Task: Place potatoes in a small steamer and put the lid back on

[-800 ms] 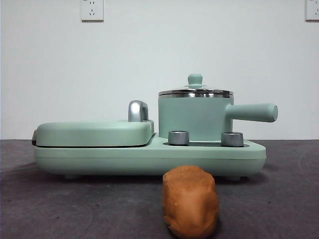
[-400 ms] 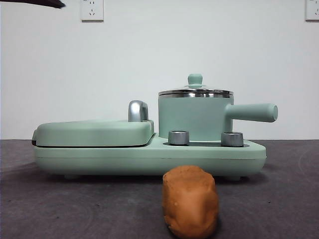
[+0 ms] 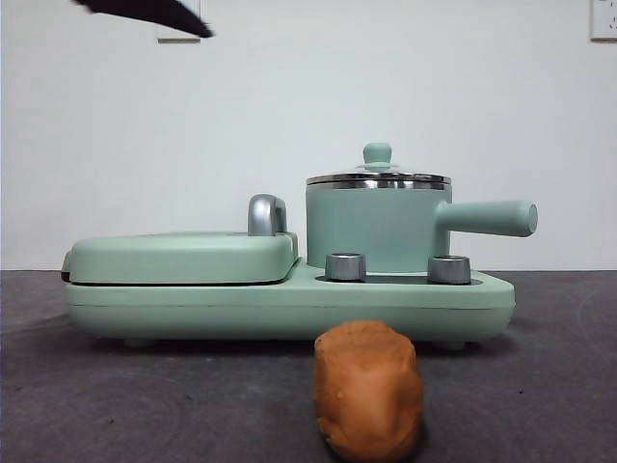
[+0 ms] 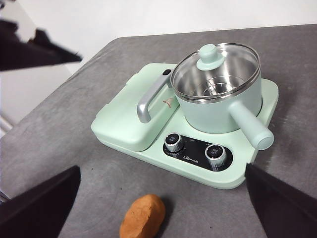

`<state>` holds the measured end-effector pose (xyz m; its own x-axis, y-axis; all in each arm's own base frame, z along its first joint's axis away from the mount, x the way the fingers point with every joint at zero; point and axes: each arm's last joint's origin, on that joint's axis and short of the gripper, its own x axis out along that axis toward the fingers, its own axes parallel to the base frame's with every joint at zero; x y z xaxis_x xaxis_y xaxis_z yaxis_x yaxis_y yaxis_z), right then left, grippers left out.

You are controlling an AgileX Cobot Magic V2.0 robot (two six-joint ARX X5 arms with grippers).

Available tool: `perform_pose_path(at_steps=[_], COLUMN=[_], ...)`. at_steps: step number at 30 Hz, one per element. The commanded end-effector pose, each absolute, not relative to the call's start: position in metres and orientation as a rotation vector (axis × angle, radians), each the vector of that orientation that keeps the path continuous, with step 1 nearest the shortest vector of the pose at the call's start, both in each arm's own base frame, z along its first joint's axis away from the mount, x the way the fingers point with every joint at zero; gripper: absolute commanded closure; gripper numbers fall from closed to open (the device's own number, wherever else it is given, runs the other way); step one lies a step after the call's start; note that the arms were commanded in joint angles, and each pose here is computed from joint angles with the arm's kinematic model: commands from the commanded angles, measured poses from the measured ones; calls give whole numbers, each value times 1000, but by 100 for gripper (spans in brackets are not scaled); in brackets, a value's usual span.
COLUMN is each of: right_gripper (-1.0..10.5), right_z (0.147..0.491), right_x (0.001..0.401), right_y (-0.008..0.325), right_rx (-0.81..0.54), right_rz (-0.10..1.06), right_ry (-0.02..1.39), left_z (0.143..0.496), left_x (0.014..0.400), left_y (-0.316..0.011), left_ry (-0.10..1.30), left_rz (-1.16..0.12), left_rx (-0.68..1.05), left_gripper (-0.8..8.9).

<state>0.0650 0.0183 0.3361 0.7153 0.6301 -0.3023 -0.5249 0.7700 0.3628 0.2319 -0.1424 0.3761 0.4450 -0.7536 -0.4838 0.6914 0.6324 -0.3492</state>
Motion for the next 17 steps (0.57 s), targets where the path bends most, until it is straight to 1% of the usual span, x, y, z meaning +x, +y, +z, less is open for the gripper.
perform_pose_path(at_steps=[1, 8, 13, 17], right_gripper=[416, 416, 416, 416], right_z=[341, 341, 341, 341], right_x=[64, 64, 64, 64], right_y=[18, 18, 18, 18], right_rx=[250, 249, 249, 249], right_rz=[651, 651, 651, 651], right_ry=[409, 409, 409, 409], left_z=[388, 390, 375, 358], left_x=[248, 284, 305, 319], left_y=[-161, -209, -236, -253], left_ry=[593, 524, 440, 408], left_rz=[-904, -850, -828, -827], left_rx=[-19, 120, 156, 174], left_gripper=[367, 369, 376, 376])
